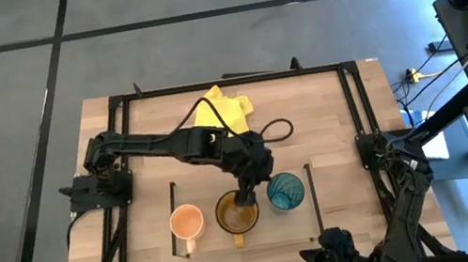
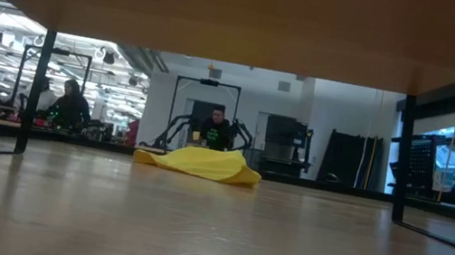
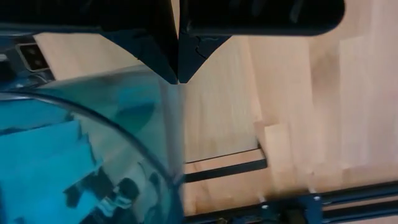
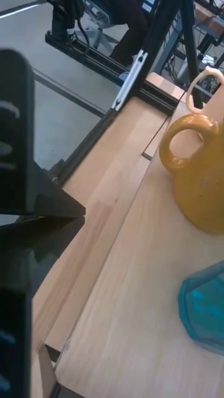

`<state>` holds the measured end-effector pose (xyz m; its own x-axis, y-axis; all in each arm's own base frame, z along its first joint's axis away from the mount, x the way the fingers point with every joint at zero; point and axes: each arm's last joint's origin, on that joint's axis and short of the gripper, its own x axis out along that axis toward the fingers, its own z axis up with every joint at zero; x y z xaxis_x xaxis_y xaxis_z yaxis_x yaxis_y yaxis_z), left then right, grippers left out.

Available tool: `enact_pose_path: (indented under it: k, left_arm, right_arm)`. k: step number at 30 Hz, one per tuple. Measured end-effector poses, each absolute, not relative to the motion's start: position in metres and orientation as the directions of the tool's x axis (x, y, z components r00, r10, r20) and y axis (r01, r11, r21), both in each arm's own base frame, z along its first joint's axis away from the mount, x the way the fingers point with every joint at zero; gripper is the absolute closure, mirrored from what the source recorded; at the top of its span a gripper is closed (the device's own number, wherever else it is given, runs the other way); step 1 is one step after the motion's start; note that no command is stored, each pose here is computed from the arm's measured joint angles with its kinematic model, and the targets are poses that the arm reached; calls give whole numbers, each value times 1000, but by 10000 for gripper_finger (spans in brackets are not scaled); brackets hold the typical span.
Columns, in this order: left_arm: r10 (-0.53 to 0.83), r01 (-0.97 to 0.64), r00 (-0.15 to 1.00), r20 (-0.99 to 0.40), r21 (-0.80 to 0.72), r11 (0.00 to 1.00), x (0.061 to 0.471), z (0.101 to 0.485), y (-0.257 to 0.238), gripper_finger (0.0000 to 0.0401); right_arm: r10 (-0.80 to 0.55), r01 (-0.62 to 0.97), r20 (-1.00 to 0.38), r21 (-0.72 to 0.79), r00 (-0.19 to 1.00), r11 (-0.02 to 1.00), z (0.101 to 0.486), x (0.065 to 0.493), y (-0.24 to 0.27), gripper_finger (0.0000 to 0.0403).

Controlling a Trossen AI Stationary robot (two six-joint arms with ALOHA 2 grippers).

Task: Stack small to large cups/mugs on shelf
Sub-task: Adjust the blue glass on the shelf

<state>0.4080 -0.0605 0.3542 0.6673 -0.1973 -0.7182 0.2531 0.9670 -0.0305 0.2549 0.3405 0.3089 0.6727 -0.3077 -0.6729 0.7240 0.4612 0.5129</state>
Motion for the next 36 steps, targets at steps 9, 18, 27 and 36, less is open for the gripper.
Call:
enact_pose_path:
  k: [9, 18, 27, 36]
  left_arm:
    - [-273, 321, 659, -701, -66, 945, 408, 355, -67, 401]
    - [-296, 349, 665, -686, -65, 935, 408, 357, -76, 401]
    - [-326, 379, 653, -684, -78, 922, 407, 357, -79, 401]
    - [-220, 361, 686, -694, 62, 931, 407, 357, -81, 401]
  right_arm:
    - [-317, 729, -672, 510, 669, 457, 309, 258, 338, 391]
    - [-367, 728, -635, 521, 680, 446, 310, 270, 328, 391]
    - [-364, 730, -640, 519, 677, 445, 310, 270, 328, 391]
    - [-361, 730, -642, 522, 677, 441, 310, 270, 328, 391]
